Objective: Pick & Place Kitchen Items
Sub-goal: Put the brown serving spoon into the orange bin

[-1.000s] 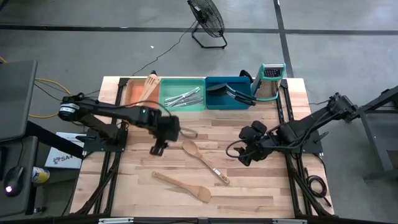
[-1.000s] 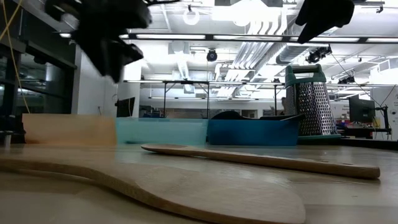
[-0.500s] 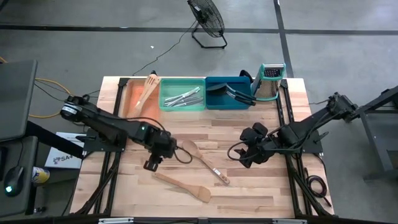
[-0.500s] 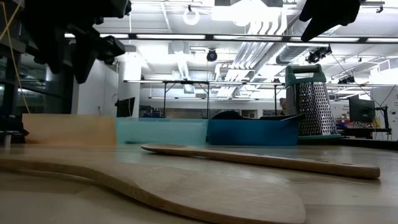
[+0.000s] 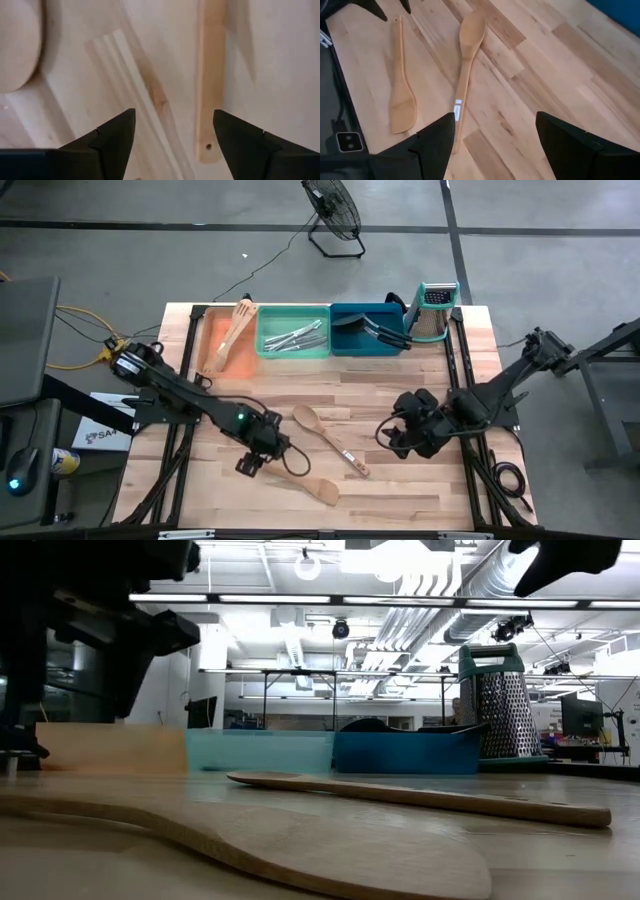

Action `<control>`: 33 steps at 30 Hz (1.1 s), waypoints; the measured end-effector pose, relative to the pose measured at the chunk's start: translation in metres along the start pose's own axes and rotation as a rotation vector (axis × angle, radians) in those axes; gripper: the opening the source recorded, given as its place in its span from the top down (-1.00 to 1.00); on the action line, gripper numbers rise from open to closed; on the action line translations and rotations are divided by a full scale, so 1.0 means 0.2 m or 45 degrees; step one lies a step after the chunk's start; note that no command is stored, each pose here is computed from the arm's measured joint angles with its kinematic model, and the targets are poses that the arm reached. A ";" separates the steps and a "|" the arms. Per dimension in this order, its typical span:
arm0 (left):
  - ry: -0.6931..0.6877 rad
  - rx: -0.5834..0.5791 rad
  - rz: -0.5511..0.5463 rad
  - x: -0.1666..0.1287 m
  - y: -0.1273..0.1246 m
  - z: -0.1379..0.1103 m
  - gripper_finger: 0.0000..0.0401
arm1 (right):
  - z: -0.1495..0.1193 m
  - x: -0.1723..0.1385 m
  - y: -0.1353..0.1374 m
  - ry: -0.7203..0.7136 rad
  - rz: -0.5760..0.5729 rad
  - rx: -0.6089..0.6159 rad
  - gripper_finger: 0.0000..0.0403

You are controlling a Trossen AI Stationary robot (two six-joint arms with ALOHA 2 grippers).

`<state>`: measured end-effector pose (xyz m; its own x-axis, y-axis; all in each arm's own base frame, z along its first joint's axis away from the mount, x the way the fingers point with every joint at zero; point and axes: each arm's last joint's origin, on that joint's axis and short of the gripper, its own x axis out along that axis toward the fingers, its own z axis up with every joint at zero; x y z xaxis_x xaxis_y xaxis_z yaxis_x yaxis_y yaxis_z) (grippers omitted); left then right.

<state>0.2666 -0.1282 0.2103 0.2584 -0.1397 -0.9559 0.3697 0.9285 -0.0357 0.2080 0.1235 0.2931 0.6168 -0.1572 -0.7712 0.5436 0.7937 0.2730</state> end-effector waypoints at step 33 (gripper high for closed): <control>0.197 0.003 0.095 0.33 -0.26 -0.02 -0.31 | -0.11 0.16 0.09 0.063 -0.094 0.039 -0.34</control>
<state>0.2602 -0.1840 0.1475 0.1449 -0.0158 -0.9893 0.3571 0.9333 0.0374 0.2253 0.1455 0.2614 0.5458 -0.1845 -0.8173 0.6042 0.7625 0.2314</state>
